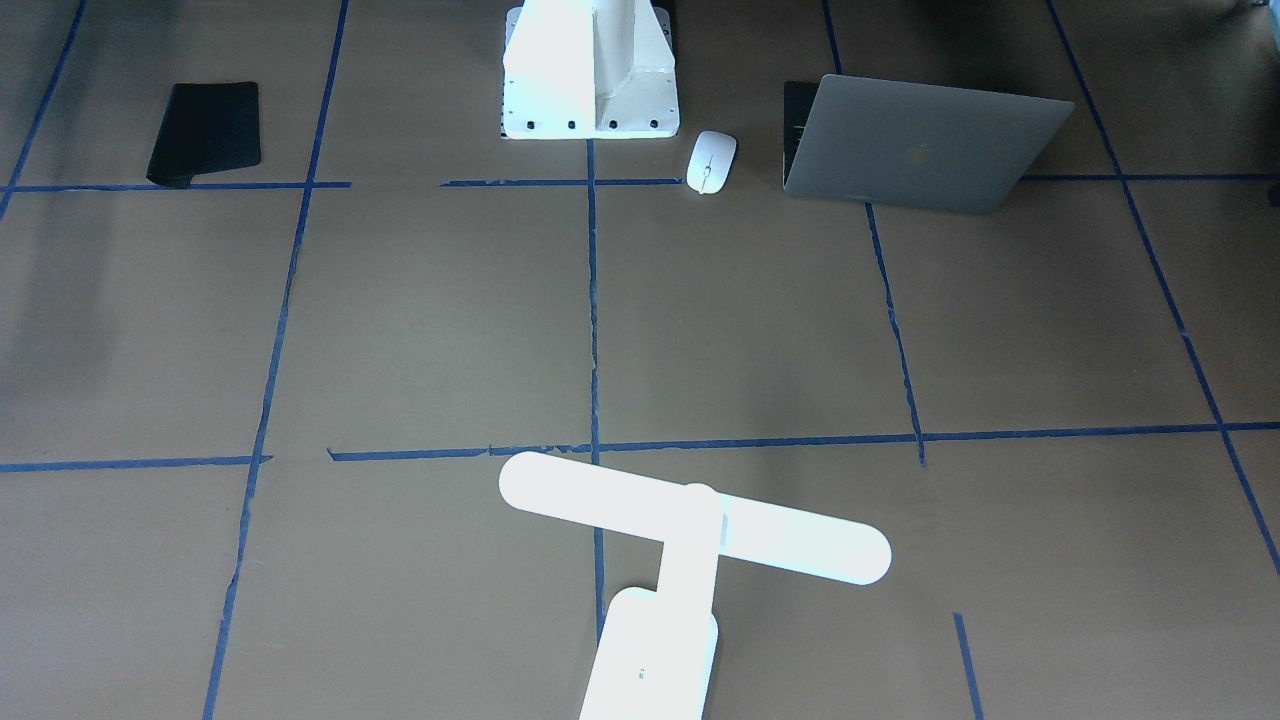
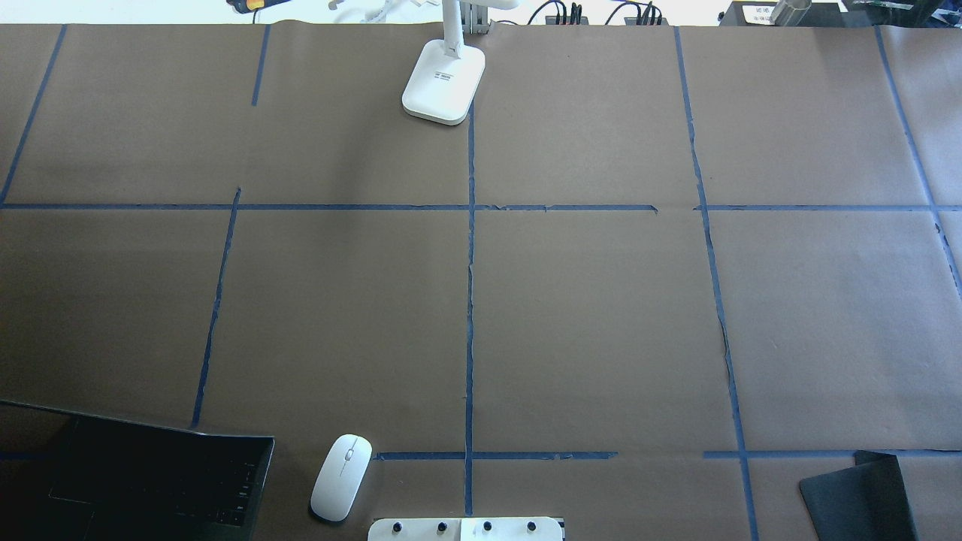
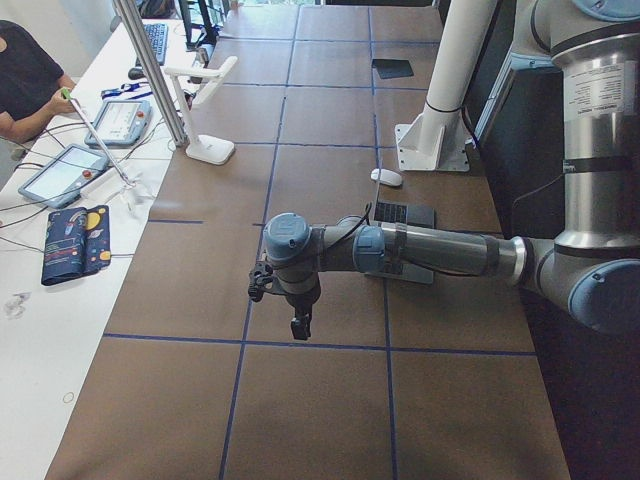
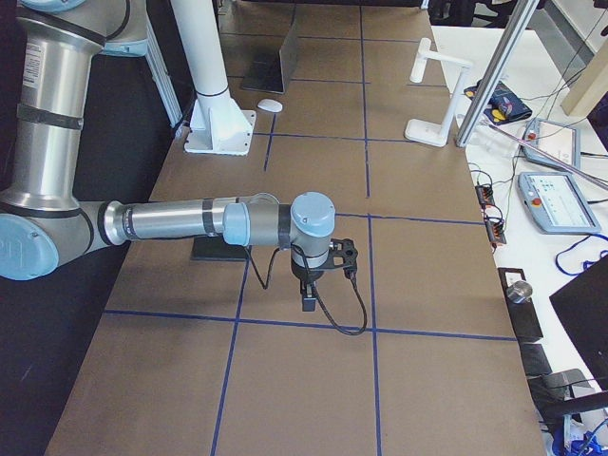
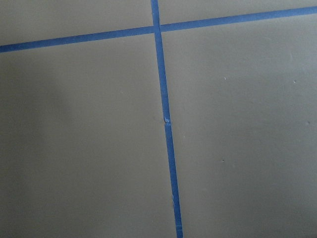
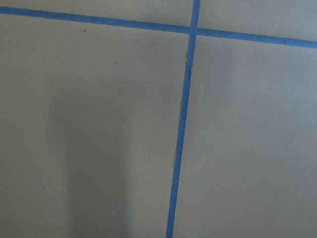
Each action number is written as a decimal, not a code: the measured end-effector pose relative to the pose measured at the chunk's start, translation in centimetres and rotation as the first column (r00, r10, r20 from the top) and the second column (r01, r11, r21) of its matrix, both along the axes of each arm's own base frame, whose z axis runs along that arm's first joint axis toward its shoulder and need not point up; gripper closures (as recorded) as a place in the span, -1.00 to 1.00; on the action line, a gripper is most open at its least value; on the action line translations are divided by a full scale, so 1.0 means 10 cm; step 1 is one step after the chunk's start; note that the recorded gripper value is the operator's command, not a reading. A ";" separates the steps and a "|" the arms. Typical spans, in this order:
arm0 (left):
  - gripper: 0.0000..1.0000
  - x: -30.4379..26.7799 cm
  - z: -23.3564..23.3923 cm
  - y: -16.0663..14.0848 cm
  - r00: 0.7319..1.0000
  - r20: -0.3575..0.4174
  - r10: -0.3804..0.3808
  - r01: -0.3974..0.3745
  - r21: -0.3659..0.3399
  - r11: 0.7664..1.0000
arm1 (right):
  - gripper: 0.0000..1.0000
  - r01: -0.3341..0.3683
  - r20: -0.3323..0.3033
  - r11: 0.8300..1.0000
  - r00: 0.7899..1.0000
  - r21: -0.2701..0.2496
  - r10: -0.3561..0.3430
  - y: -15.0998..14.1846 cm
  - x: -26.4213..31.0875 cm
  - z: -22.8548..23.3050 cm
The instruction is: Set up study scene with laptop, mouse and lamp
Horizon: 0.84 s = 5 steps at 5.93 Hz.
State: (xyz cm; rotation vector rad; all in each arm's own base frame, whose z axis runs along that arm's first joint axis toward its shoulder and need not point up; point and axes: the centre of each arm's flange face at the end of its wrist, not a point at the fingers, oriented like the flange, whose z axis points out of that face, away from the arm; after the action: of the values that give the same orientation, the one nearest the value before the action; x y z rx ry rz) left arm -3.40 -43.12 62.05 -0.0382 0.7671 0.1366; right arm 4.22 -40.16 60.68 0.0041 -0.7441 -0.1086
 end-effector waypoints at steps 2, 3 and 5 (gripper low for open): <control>-1.00 0.00 0.05 0.07 1.000 0.000 0.010 -0.010 0.001 1.000 | -1.00 -0.002 0.012 1.000 1.000 -0.005 0.002 0.01 -0.01 0.01; -1.00 -0.01 0.07 0.10 1.000 0.002 0.011 -0.011 0.000 1.000 | -1.00 -0.004 0.029 1.000 1.000 -0.009 0.004 0.02 -0.02 0.02; -1.00 -0.01 0.06 0.09 1.000 0.003 0.011 -0.011 0.004 1.000 | -1.00 -0.008 0.041 1.000 0.999 -0.014 0.009 0.02 -0.03 0.01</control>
State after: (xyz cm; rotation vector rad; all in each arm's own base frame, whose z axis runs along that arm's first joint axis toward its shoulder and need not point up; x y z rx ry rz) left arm -3.51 -42.21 62.63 -0.0388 0.7637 0.1483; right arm 3.89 -39.96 60.83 -0.0037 -0.7862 -0.0952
